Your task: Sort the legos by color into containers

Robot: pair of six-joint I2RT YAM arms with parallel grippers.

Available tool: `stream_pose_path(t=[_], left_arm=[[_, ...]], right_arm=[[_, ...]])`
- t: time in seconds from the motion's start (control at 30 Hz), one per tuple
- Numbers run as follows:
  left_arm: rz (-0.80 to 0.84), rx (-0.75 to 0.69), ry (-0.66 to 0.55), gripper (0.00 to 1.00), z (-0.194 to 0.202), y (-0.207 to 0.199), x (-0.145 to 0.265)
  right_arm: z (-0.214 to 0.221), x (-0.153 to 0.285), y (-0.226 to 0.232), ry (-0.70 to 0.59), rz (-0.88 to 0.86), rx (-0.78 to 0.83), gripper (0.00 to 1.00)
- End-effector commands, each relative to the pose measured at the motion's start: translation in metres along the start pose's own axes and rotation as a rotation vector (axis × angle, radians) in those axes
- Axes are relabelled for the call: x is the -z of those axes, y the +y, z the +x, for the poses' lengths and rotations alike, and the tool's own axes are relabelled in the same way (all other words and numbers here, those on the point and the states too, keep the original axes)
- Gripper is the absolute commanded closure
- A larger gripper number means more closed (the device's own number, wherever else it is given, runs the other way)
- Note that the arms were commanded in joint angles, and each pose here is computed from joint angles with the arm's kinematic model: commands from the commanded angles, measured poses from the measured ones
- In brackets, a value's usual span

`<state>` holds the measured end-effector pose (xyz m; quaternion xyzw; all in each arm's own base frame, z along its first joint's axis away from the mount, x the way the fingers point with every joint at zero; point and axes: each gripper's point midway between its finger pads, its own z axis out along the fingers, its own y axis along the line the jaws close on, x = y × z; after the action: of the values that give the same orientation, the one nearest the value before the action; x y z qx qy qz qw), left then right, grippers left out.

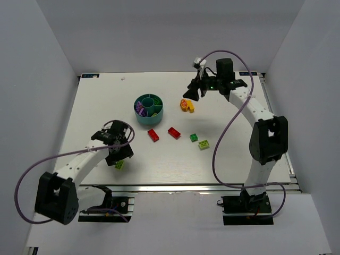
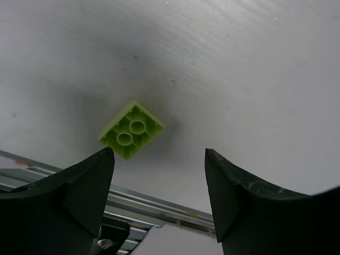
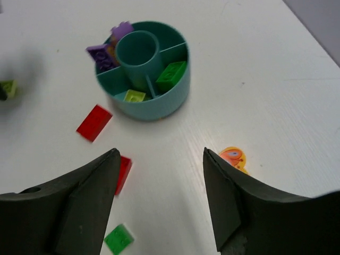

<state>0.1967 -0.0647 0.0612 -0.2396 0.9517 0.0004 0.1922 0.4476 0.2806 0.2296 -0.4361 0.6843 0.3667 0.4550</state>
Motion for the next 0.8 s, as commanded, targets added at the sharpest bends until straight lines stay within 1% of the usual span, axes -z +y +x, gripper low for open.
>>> stream_pose_path(t=[0.0,0.03,0.1,0.13,0.23,0.3,0.57,0.77], left_arm=[[-0.059,-0.173,0.053,0.21,-0.004,0.008,0.004],[-0.072,-0.193,0.062,0.21,-0.004,0.009,0.003],[-0.097,-0.256,0.073,0.21,-0.008,0.011,0.000],[-0.102,-0.275,0.077,0.22,-0.008,0.011,-0.001],[-0.119,-0.344,0.088,0.22,-0.013,0.011,-0.006],[-0.122,-0.394,0.128,0.23,-0.010,0.010,-0.011],[-0.104,-0.470,0.210,0.26,0.002,0.008,-0.023],[-0.099,-0.488,0.256,0.29,0.008,0.007,-0.030]], right_arm=[[0.008,0.010,0.055,0.021,-0.166,0.094,0.30],[0.022,0.011,0.060,0.042,-0.167,0.073,0.29],[0.023,0.018,0.063,0.042,-0.146,0.083,0.28],[0.030,0.019,0.066,0.049,-0.147,0.068,0.28],[0.033,0.023,0.068,0.055,-0.138,0.048,0.28],[0.036,0.025,0.067,0.062,-0.126,0.036,0.27],[0.034,0.031,0.056,0.053,-0.088,0.018,0.27],[0.035,0.037,0.054,0.048,-0.071,0.007,0.26]])
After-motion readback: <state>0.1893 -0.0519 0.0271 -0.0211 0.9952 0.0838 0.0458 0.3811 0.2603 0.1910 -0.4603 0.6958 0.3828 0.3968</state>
